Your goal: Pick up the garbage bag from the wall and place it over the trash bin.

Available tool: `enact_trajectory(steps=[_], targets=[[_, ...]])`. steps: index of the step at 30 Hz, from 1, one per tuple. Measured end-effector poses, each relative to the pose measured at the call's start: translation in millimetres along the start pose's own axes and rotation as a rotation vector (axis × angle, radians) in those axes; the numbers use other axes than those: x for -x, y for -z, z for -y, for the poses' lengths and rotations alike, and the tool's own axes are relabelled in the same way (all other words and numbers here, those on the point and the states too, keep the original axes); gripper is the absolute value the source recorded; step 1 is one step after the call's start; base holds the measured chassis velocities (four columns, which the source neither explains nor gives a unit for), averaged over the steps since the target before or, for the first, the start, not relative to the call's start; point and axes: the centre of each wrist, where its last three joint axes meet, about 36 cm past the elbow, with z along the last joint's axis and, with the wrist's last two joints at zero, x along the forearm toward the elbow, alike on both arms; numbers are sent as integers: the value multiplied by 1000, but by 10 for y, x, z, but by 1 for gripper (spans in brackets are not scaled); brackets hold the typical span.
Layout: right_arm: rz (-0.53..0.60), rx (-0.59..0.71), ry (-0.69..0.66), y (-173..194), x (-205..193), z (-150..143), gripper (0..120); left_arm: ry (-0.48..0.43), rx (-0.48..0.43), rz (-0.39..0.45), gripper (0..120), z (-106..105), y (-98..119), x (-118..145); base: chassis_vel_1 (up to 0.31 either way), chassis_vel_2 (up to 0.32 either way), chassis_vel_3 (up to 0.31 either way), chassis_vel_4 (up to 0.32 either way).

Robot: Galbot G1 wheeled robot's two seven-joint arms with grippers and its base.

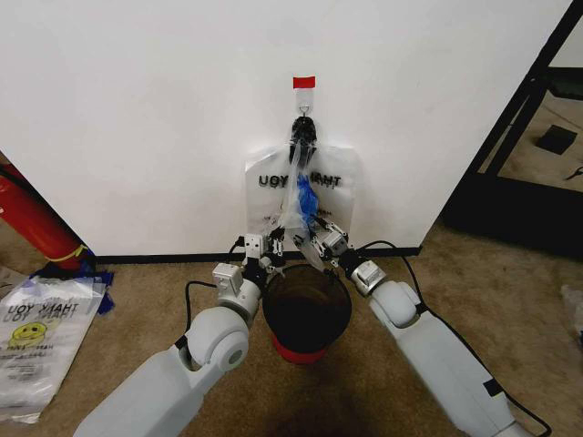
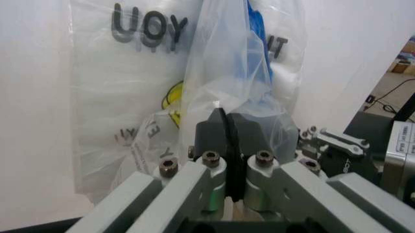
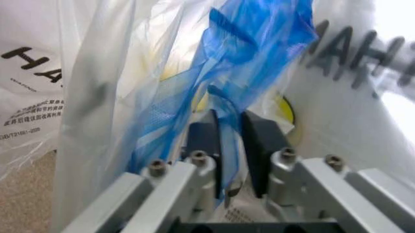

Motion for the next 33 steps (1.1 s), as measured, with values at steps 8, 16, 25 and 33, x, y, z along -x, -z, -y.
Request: enact_trajectory(steps=[8,16,25,33], targets=[[-22,170,-81,66,-96,-62,0,2,5,0,0,-24,10,-40,0,0,0,0],[57,486,-198,599,-472,-4,0,34,19,3,3,-116,11,18,0,0,0,0],[124,593,-199,1128,-843,-74,0,41,63,13,36,-292,178,-248,0,0,0,0],[111,624,-243,1112,-885,-137,0,29,57,73,66,-293,439,-507,0,0,0,0]])
